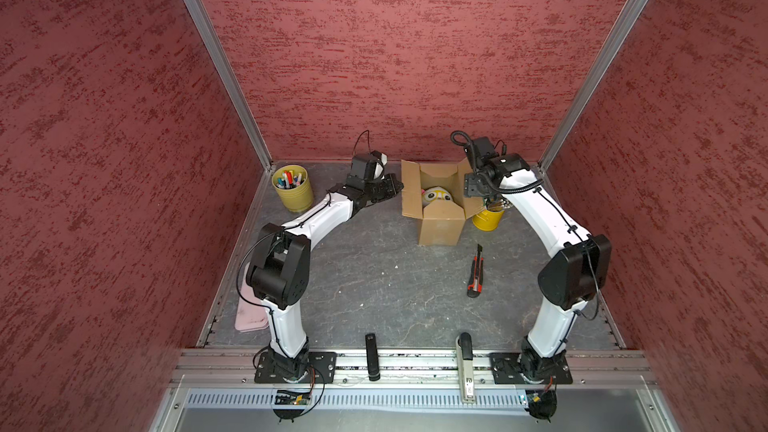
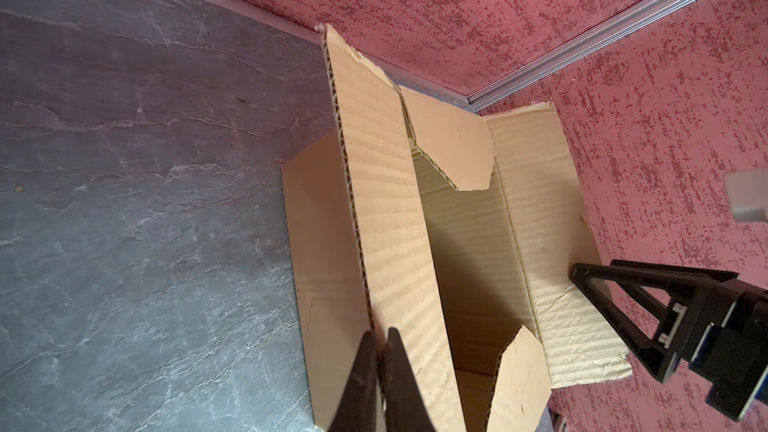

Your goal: Unpack the express box

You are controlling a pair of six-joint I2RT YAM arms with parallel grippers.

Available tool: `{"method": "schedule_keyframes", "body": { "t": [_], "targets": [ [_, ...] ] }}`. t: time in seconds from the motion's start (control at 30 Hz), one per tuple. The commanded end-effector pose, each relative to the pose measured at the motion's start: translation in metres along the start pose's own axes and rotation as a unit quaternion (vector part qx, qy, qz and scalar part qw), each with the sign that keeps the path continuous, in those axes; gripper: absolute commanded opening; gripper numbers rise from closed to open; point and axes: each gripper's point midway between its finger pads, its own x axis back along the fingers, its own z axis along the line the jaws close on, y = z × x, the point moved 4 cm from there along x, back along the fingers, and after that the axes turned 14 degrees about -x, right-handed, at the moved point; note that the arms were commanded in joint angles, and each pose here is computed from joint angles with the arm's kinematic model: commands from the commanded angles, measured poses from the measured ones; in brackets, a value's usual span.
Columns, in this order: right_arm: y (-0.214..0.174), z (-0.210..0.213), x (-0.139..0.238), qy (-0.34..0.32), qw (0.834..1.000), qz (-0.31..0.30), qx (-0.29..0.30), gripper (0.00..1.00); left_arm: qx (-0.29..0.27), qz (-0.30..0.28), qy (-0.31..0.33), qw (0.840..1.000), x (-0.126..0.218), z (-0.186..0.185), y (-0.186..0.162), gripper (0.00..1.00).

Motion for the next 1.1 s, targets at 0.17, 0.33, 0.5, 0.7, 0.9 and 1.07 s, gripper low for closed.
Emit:
{"method": "schedule_keyframes", "body": {
  "t": [0.17, 0.33, 0.5, 0.7, 0.9, 1.07],
  "targets": [
    [0.011, 0.013, -0.013, 0.018, 0.999, -0.010, 0.036, 0.81, 0.004, 0.015, 0.017, 1.000, -0.011, 0.007, -0.009, 0.09],
    [0.011, 0.019, -0.028, 0.015, 0.999, -0.003, 0.052, 0.77, 0.003, 0.019, 0.024, 1.000, -0.011, 0.009, -0.010, 0.09],
    [0.015, 0.020, -0.033, 0.010, 0.998, -0.005, 0.059, 0.77, 0.001, 0.022, 0.030, 0.999, -0.011, 0.010, -0.010, 0.09],
    [0.027, 0.017, -0.020, 0.010, 0.998, -0.020, 0.062, 0.77, 0.002, 0.021, 0.033, 0.999, -0.013, 0.010, -0.008, 0.09],
    [0.026, 0.031, -0.010, 0.072, 0.995, -0.008, 0.063, 0.60, -0.001, 0.013, 0.029, 0.999, -0.006, 0.002, -0.004, 0.11],
    [0.018, 0.047, -0.006, 0.138, 0.989, 0.021, 0.053, 0.32, -0.008, 0.000, 0.032, 0.999, 0.012, -0.006, 0.002, 0.23]
  ]
}}
